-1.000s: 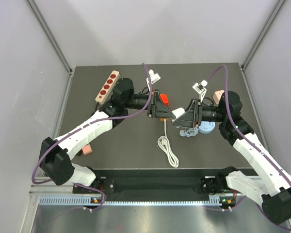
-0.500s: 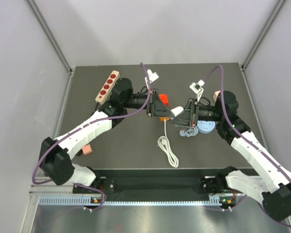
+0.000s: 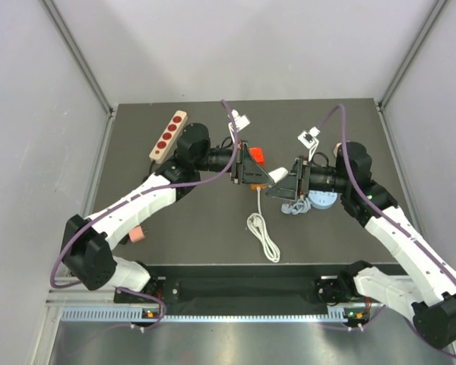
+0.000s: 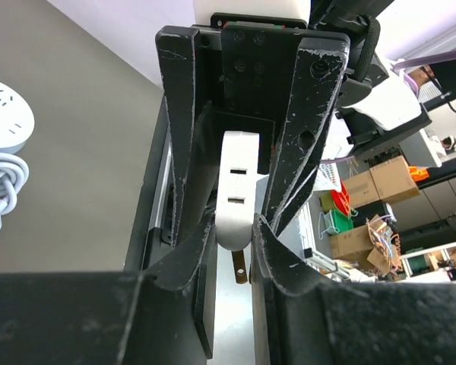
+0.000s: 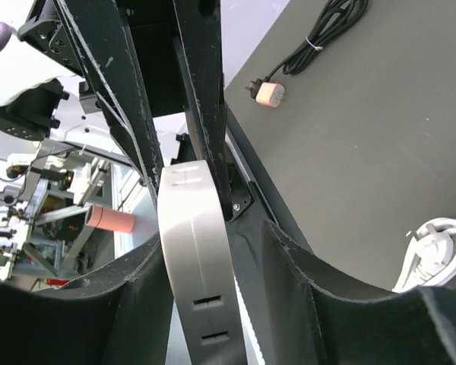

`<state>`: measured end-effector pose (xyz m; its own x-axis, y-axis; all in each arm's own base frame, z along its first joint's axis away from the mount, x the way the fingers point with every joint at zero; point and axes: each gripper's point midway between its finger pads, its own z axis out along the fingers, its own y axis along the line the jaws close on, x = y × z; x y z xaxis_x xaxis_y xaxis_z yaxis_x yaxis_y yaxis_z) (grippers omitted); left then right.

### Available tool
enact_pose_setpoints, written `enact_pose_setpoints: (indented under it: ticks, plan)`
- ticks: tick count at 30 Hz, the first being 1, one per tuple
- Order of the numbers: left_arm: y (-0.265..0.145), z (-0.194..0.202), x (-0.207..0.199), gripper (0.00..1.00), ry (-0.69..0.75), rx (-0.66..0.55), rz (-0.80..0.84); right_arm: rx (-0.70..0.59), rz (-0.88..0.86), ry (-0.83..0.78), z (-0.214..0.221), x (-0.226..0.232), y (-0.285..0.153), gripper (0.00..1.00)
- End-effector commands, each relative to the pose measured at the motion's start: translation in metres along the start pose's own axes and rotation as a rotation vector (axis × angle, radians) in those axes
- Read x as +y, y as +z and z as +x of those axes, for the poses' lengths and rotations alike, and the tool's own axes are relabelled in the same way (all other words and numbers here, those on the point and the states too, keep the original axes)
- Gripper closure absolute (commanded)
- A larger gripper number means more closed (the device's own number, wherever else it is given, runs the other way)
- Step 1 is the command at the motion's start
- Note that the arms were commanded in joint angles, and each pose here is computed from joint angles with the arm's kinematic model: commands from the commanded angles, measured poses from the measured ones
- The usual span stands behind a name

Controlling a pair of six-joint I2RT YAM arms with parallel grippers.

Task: Insert the plug
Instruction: Adjust the plug.

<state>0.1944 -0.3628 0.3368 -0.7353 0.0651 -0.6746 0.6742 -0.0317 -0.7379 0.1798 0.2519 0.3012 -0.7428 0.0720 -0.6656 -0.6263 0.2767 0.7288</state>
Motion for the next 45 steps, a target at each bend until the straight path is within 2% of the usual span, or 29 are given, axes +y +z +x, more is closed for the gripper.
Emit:
enact_pose_setpoints:
  ticks: [1, 7, 17, 21, 23, 24, 27, 30, 39, 43, 45]
  plan:
    - [-0.002, 0.003, -0.021, 1.00, 0.080, 0.013, 0.065, -0.078, 0.011, -0.072, -0.026, 0.016, -0.006, 0.54]
    - [-0.003, 0.005, -0.024, 1.00, 0.090, 0.018, 0.073, -0.087, -0.011, -0.081, -0.029, 0.022, -0.009, 0.57]
    - [-0.004, 0.009, -0.024, 1.00, 0.085, 0.032, 0.083, -0.104, -0.047, -0.091, -0.032, 0.030, -0.016, 0.55]
    - [-0.005, 0.009, -0.023, 1.00, 0.079, 0.028, 0.079, -0.103, -0.061, -0.101, -0.032, 0.032, -0.017, 0.71]
    - [-0.005, 0.008, -0.023, 1.00, 0.078, 0.024, 0.078, -0.104, -0.073, -0.098, -0.030, 0.032, -0.016, 0.70]
    - [-0.005, 0.008, -0.024, 1.00, 0.073, 0.021, 0.077, -0.096, -0.087, -0.101, -0.028, 0.034, -0.017, 0.66]
    - [-0.004, 0.006, -0.025, 1.00, 0.066, 0.015, 0.081, -0.086, -0.087, -0.095, -0.023, 0.032, -0.017, 0.61]
    - [-0.004, 0.005, -0.025, 1.00, 0.056, 0.016, 0.083, -0.076, -0.084, -0.092, -0.019, 0.030, -0.017, 0.59]
    - [-0.002, 0.001, -0.027, 1.00, 0.017, 0.005, 0.090, -0.059, -0.063, -0.110, -0.012, 0.027, -0.020, 0.62]
    - [-0.001, -0.001, -0.027, 1.00, 0.007, 0.000, 0.093, -0.048, -0.059, -0.117, -0.008, 0.026, -0.021, 0.55]
    - [-0.001, -0.002, -0.028, 1.00, 0.008, 0.000, 0.094, -0.049, -0.060, -0.124, -0.008, 0.027, -0.023, 0.60]
